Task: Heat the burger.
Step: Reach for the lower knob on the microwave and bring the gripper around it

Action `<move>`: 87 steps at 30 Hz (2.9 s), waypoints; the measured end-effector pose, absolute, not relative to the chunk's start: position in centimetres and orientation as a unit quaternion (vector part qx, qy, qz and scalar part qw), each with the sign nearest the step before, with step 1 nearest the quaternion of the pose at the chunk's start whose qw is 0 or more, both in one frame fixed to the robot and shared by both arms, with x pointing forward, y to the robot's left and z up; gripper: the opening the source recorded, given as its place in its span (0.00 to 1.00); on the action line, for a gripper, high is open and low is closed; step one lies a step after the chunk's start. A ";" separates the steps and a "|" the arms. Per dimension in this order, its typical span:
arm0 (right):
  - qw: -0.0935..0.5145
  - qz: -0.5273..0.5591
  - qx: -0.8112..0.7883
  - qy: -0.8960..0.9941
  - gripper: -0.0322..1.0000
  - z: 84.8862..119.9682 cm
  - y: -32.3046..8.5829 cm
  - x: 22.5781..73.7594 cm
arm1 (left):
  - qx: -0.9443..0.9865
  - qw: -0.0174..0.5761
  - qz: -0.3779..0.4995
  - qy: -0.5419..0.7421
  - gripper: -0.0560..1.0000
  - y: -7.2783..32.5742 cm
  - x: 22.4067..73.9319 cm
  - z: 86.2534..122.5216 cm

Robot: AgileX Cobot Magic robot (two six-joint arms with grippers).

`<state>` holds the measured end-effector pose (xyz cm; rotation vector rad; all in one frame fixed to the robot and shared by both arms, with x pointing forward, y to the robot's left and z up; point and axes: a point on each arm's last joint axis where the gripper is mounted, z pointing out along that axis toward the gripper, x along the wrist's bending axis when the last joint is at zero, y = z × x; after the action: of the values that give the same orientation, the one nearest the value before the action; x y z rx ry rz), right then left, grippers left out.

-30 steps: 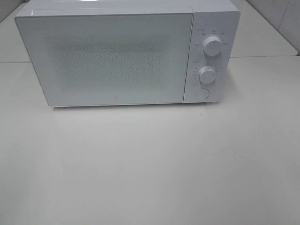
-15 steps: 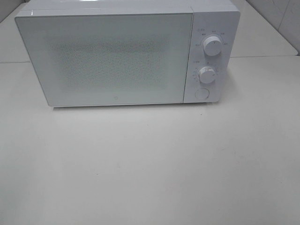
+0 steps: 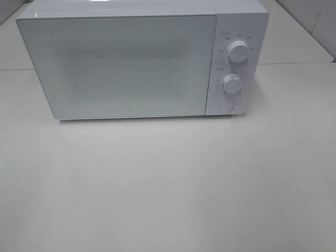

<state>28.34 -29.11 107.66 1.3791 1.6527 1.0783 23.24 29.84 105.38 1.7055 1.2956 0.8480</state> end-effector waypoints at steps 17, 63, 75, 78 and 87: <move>0.361 0.423 0.533 0.637 0.75 107.6 -27.7 36.9 | 0.676 0.407 0.336 0.514 0.05 29.8 23.2 105.4; 0.375 0.440 0.523 0.626 0.75 96.8 -25.1 51.4 | 0.676 0.407 0.336 0.514 0.05 29.8 23.2 105.4; 0.356 0.467 0.487 0.646 0.75 94.2 -20.1 51.4 | 0.676 0.407 0.336 0.514 0.05 29.8 23.2 105.4; 0.372 0.469 0.482 0.640 0.75 93.8 -19.0 51.2 | 0.676 0.407 0.336 0.514 0.05 29.8 23.2 105.4; 0.400 0.466 0.453 0.647 0.75 91.9 -17.0 50.9 | 0.676 0.407 0.336 0.514 0.05 29.8 23.2 105.4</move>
<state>50.94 -17.00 91.94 1.1447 1.6357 1.1784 23.24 29.84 105.38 1.7055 1.2956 0.8480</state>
